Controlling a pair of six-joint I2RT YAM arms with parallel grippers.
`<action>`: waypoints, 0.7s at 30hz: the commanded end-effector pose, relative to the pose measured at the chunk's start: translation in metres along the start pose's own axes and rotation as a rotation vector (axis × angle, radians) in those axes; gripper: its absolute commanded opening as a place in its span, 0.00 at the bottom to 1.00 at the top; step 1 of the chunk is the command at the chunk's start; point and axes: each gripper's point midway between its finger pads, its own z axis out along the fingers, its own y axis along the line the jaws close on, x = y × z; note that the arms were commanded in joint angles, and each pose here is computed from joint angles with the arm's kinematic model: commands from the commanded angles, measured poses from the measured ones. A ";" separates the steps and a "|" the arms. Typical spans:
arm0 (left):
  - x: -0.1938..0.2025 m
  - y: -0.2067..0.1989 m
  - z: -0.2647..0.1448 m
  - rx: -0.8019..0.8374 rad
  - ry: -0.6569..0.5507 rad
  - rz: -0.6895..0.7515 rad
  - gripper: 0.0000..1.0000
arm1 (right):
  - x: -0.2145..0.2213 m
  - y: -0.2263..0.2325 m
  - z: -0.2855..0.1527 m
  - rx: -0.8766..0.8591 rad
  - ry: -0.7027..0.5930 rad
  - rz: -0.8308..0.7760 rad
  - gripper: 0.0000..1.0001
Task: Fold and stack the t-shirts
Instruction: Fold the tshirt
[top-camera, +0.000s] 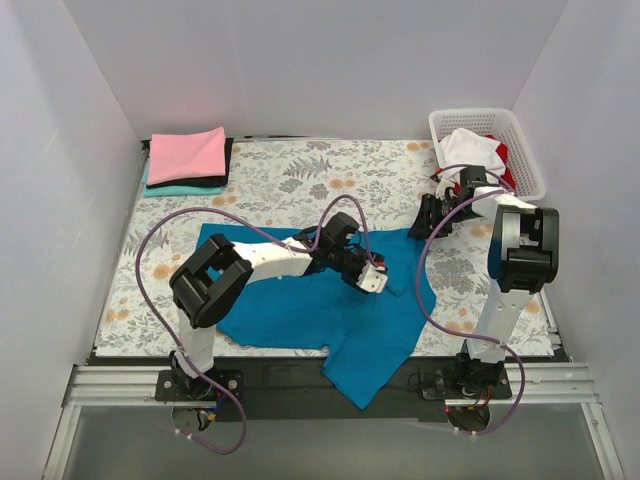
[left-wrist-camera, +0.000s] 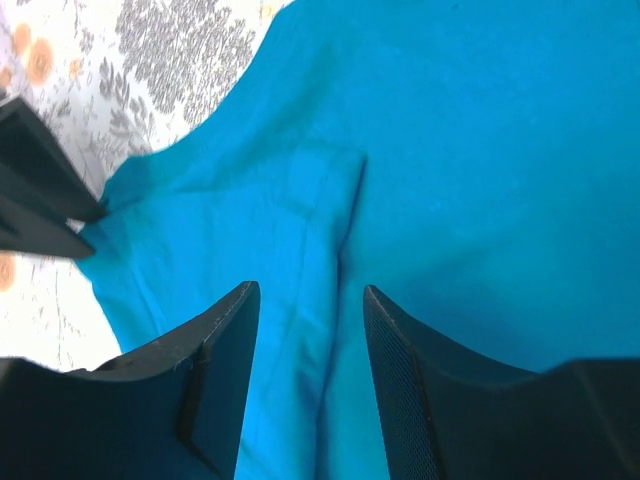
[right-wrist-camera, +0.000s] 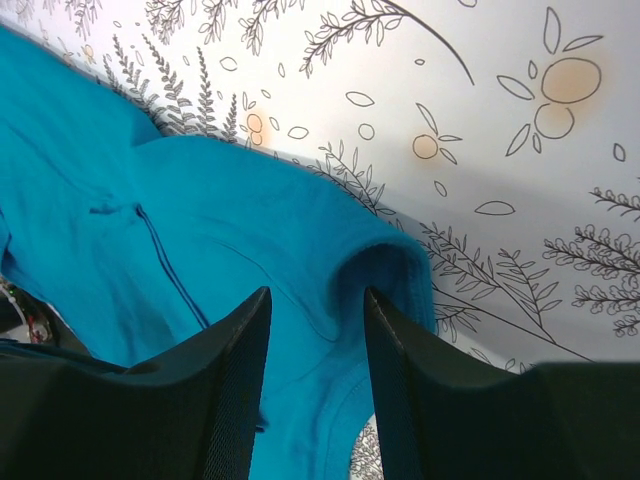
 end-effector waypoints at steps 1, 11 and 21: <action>-0.013 0.014 0.013 -0.024 -0.030 0.052 0.44 | -0.009 0.007 -0.004 -0.036 -0.021 0.023 0.48; -0.001 0.025 0.036 -0.042 -0.024 0.054 0.44 | -0.007 -0.002 0.005 -0.029 -0.009 0.026 0.50; 0.001 0.020 0.048 -0.027 -0.030 0.060 0.30 | -0.004 -0.012 0.008 -0.020 -0.006 0.045 0.51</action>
